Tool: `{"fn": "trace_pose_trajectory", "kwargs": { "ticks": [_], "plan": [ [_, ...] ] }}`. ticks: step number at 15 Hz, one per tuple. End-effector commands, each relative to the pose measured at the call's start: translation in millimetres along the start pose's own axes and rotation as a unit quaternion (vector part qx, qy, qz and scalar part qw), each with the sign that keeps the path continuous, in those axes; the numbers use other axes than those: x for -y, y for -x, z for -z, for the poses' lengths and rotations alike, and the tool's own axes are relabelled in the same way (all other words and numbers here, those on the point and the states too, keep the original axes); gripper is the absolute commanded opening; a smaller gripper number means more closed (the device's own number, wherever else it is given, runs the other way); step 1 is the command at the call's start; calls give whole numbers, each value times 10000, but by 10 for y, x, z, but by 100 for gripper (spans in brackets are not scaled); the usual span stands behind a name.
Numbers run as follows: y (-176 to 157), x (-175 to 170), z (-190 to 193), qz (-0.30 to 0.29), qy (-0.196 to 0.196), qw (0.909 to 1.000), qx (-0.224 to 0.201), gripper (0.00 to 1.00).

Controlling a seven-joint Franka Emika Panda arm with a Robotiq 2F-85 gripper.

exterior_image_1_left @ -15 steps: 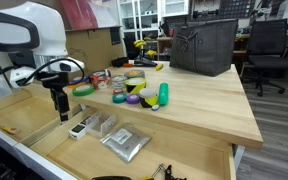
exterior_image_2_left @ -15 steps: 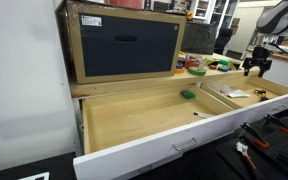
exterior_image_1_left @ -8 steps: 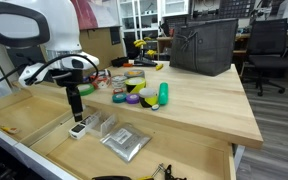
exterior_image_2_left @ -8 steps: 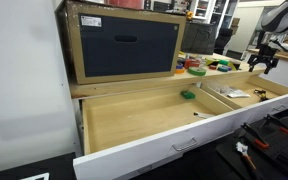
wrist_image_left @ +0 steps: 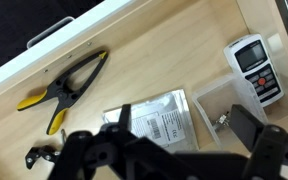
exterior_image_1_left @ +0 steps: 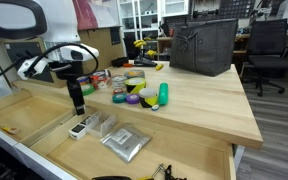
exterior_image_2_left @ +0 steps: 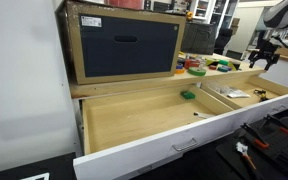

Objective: Remove the black and yellow tool from the open drawer and place it on the counter.

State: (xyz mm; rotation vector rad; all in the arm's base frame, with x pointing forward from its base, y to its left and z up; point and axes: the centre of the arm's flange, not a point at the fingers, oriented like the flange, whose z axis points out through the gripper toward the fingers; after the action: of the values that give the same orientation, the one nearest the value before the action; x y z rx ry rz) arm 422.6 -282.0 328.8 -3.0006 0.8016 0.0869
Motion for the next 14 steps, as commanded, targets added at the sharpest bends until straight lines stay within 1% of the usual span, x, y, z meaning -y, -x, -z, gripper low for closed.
{"fn": "trace_pose_trajectory", "kwargs": {
  "ticks": [1,4,9,14],
  "plan": [
    [-43,97,-119,-160,63,9997,153,100],
    [-248,-16,-285,-525,86,9983,221,100],
    [-652,-506,-613,-1279,275,9903,464,100],
    [-960,-916,-969,-1625,442,9841,561,100]
  ]
}}
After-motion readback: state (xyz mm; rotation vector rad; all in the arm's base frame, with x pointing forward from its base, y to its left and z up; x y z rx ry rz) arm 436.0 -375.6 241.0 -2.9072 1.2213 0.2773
